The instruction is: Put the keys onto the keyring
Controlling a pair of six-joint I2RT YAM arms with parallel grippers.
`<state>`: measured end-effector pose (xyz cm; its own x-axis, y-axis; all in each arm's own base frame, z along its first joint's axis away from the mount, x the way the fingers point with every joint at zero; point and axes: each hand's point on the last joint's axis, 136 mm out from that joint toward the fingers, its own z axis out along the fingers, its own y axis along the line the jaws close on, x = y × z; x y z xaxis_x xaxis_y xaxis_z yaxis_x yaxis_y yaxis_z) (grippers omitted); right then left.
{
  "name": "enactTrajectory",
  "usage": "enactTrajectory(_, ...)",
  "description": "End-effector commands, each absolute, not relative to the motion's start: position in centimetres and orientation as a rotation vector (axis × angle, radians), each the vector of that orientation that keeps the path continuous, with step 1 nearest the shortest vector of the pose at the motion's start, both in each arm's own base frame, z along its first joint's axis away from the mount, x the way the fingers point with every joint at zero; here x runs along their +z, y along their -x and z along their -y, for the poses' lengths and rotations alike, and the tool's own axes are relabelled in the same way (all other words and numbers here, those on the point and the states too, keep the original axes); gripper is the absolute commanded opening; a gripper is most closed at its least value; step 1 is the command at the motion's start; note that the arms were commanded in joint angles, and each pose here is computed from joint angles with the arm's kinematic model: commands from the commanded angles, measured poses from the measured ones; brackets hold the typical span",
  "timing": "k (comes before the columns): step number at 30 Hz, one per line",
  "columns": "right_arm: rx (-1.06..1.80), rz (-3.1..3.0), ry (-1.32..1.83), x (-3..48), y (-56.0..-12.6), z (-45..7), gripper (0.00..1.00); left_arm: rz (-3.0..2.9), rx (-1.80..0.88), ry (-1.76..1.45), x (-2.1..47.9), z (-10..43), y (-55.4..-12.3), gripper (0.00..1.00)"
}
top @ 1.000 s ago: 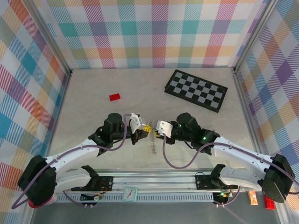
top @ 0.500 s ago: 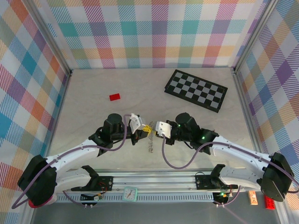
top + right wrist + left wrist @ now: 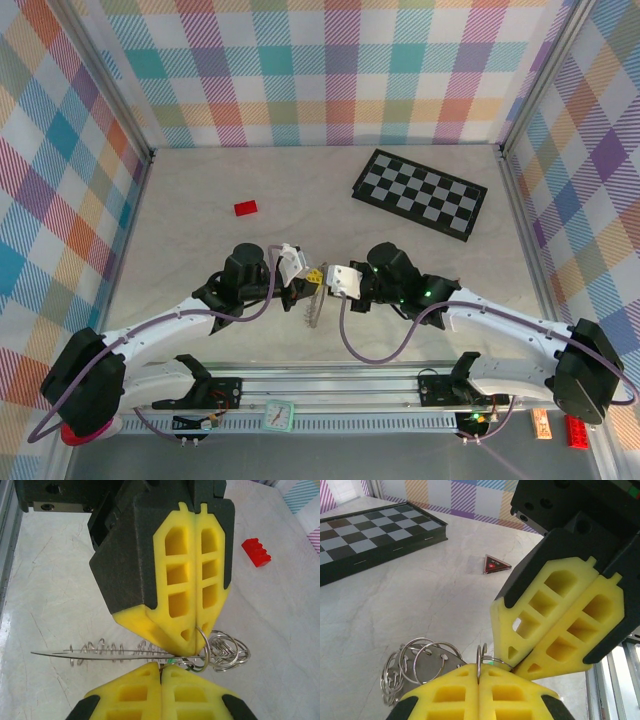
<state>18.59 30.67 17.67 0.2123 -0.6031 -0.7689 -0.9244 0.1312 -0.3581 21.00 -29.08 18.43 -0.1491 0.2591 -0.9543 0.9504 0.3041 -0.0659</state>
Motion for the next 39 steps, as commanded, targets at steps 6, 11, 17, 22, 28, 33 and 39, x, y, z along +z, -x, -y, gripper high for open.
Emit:
enactTrajectory(6, 0.597, -1.482, 1.468, 20.2, -17.0, -28.7, 0.39, -1.466, -0.924, -1.177, 20.8, 29.8, -20.2, 0.0)
enactTrajectory(11, 0.953, -1.504, 1.36, 22.9, -15.2, -27.0, 0.43, -1.439, -0.913, -1.214, 21.0, 29.9, -20.0, 0.0)
enactTrajectory(17, 0.945, -1.456, 1.167, 25.9, -17.6, -25.9, 0.37, -1.391, -0.91, -1.262, 21.3, 29.9, -19.3, 0.0)
enactTrajectory(22, 0.995, -1.477, 1.183, 25.7, -18.1, -26.2, 0.33, -1.332, -0.912, -1.306, 21.6, 29.9, -18.5, 0.0)
enactTrajectory(28, 1.114, -1.465, 1.286, 25.4, -17.3, -27.4, 0.32, -1.305, -0.931, -1.328, 21.7, 30.0, -18.0, 0.0)
enactTrajectory(33, 1.128, -1.466, 1.347, 24.5, -17.1, -28.4, 0.31, -1.292, -0.949, -1.333, 21.8, 30.2, -17.9, 0.0)
enactTrajectory(39, 1.14, -1.483, 1.381, 23.2, -17.5, -29.5, 0.26, -1.288, -0.963, -1.335, 21.9, 30.3, -17.8, 0.0)
